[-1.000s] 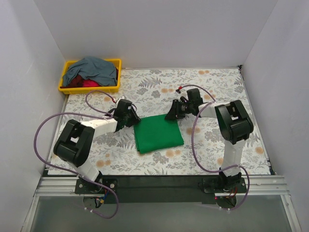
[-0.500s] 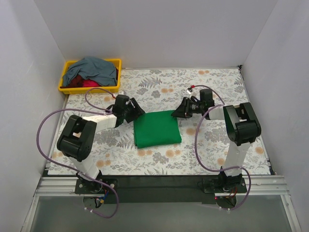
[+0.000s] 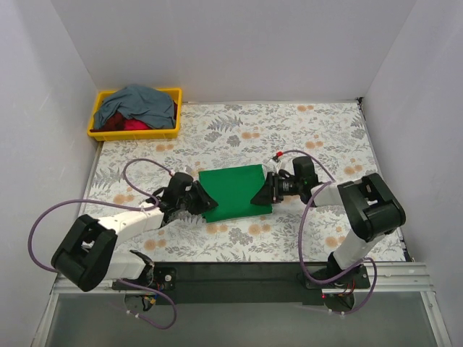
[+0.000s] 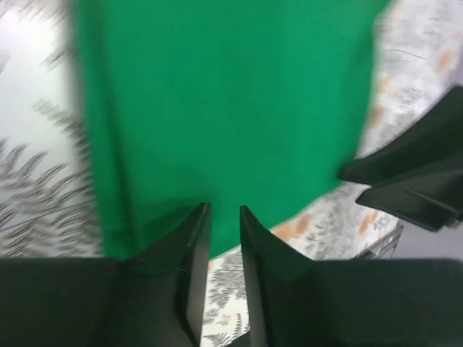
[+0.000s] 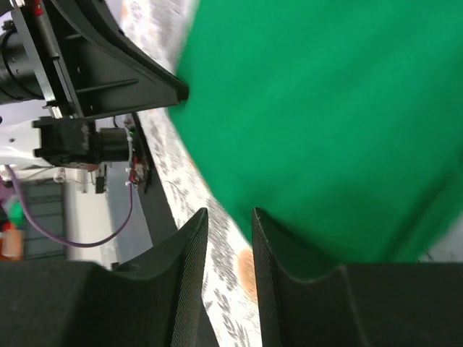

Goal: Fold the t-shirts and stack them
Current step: Fold the tshirt

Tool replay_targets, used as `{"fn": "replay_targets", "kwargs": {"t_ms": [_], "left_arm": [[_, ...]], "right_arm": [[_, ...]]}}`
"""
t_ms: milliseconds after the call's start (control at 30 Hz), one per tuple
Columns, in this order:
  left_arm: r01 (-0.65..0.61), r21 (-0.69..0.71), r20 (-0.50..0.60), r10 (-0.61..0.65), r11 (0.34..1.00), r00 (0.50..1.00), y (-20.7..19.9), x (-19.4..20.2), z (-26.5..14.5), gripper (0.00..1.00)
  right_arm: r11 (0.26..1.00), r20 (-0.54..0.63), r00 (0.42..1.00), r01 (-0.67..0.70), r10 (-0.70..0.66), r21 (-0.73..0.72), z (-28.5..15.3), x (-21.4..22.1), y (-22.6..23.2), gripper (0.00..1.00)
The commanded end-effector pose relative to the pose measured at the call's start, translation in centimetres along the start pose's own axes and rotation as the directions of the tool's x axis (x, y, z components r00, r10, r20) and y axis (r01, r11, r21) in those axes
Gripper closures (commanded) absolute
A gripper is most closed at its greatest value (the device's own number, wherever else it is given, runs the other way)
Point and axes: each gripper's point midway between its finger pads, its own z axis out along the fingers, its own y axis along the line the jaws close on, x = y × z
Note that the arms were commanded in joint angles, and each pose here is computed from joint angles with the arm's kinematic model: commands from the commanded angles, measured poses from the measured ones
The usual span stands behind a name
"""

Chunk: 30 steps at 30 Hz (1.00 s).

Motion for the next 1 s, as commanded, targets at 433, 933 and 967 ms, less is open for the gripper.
{"fn": "replay_targets", "kwargs": {"t_ms": [433,933,967], "left_arm": [[0.144,-0.161,0.047,-0.139,0.976,0.989,5.7,1.7,-1.2,0.93],[0.078,-0.138,0.196,-0.050,0.987,0.979,2.3,-2.7,-4.9,0.84],[0.076,-0.147,0.196,-0.046,0.986,0.980,2.5,-2.7,-5.1,0.84]], "right_arm": [[0.997,0.064,0.995,-0.079,0.078,0.011,-1.8,1.4,-2.6,0.66],[0.992,-0.048,0.995,-0.096,0.093,-0.079,8.4,3.5,2.6,0.66],[0.984,-0.075,0.983,-0.170,0.166,-0.049,9.0,4.9,0.8,0.67]]}}
